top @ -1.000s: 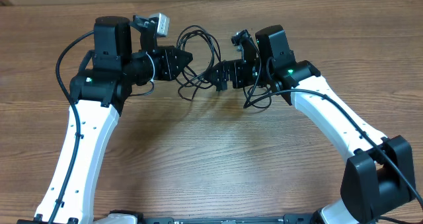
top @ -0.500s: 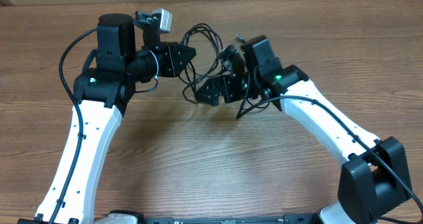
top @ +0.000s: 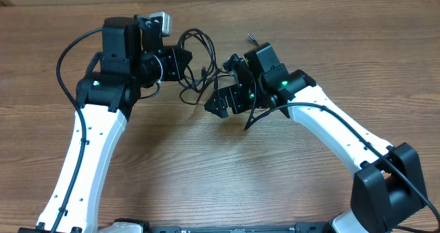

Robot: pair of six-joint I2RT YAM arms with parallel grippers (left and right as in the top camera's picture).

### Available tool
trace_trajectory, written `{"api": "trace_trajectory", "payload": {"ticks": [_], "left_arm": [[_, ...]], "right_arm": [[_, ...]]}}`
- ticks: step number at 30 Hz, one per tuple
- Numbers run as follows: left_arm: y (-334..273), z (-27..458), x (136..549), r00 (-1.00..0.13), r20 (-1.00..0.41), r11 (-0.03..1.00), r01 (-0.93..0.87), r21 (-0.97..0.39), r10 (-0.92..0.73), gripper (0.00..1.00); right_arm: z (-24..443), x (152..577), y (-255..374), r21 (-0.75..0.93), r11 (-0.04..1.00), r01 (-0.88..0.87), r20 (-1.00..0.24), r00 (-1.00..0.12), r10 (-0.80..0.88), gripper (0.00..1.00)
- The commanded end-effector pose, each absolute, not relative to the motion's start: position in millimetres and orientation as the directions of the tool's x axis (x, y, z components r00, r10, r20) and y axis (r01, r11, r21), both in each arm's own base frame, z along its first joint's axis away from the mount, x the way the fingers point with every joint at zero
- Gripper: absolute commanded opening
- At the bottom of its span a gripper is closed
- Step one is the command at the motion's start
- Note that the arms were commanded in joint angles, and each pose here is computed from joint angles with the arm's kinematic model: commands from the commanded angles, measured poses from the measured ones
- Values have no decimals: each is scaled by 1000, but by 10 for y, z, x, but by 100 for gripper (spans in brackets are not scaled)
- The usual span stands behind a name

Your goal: Untangle cables

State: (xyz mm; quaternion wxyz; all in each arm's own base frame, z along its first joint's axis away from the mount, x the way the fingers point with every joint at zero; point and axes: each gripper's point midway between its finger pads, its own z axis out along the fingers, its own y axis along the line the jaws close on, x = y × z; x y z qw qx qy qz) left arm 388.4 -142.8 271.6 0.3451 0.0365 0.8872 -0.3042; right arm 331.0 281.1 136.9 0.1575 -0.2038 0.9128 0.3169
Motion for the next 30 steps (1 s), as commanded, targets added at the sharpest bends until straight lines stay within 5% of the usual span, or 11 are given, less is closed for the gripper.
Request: {"api": "trace_trajectory", "payload": {"ticks": [1, 10, 17, 30], "left_arm": [[-1528, 2833, 3753, -701, -713, 784, 445, -433, 4, 4], [-1548, 2602, 3450, -639, -717, 716, 635, -289, 277, 4], [-1545, 2598, 3447, -561, -745, 679, 706, -203, 361, 4], [-1363, 2514, 3561, -623, -709, 779, 604, -168, 330, 4]], "right_arm": [[1507, 3489, 2658, 445, 764, -468, -473, -847, -243, 100], [1521, 3746, 2302, 485, 811, -326, -442, -892, -94, 100], [1668, 3712, 2370, 582, 711, -393, -455, -883, -116, 100], [1892, 3635, 2576, 664, 575, -479, -495, -857, -143, 100]]}}
